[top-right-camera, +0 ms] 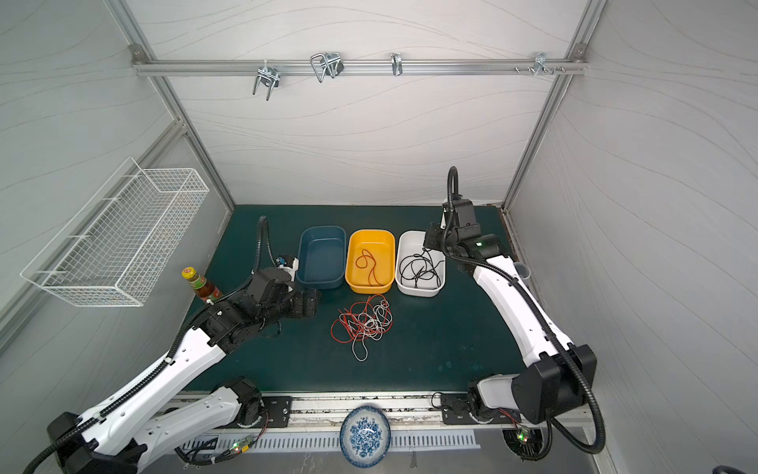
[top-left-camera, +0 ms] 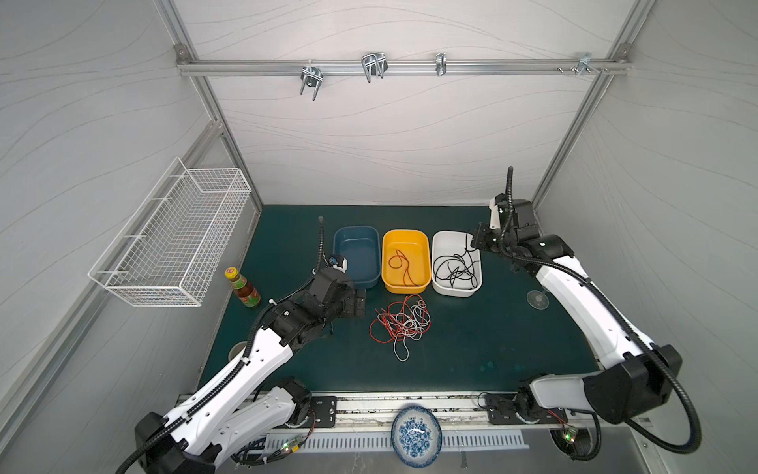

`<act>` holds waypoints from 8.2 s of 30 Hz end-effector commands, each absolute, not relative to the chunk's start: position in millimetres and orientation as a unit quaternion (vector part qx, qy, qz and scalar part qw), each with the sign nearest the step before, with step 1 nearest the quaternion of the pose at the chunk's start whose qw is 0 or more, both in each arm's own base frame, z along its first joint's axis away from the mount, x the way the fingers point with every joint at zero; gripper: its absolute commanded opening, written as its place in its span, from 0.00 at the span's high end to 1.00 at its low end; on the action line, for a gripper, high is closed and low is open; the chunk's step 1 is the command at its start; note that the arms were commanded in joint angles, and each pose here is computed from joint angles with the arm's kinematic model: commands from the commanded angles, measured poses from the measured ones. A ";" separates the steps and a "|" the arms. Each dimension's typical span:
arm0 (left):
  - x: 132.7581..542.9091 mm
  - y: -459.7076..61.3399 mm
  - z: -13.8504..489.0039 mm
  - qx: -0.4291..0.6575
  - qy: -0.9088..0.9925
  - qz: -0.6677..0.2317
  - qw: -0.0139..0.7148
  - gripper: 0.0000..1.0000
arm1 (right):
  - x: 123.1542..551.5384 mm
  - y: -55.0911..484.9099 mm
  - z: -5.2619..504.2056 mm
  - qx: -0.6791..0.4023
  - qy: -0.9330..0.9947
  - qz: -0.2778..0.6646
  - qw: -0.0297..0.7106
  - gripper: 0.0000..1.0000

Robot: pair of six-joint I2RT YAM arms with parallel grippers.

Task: Untangle and sort cables by color
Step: Place the cable in the container, then pick up the cable, then place the cable in the container.

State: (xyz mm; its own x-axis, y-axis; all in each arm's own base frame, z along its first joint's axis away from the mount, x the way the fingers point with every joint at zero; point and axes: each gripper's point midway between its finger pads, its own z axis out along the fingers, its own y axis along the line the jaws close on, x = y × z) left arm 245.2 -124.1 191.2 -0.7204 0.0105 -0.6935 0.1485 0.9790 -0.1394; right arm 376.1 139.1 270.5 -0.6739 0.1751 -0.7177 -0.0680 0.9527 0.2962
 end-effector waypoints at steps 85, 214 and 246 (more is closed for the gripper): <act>247.7 -135.5 195.8 0.062 0.923 -0.103 0.366 0.00 | 294.4 234.9 202.6 -0.114 0.913 0.187 0.345 0.35; 216.9 -126.6 196.8 0.014 0.941 -0.108 0.320 0.09 | 168.4 255.2 438.7 -0.307 0.723 0.279 0.552 1.00; 232.8 -90.2 184.2 -0.008 0.938 -0.026 0.346 0.01 | 346.7 271.7 346.1 -0.179 0.818 0.291 0.462 1.00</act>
State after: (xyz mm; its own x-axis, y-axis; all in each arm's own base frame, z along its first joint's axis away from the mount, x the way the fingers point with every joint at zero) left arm 228.9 -94.3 175.8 -0.7793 -0.0165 -0.6264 0.0265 0.9979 -0.0594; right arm 337.9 263.4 335.4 -0.5326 -0.0538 -0.8447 -0.5458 0.7846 0.2942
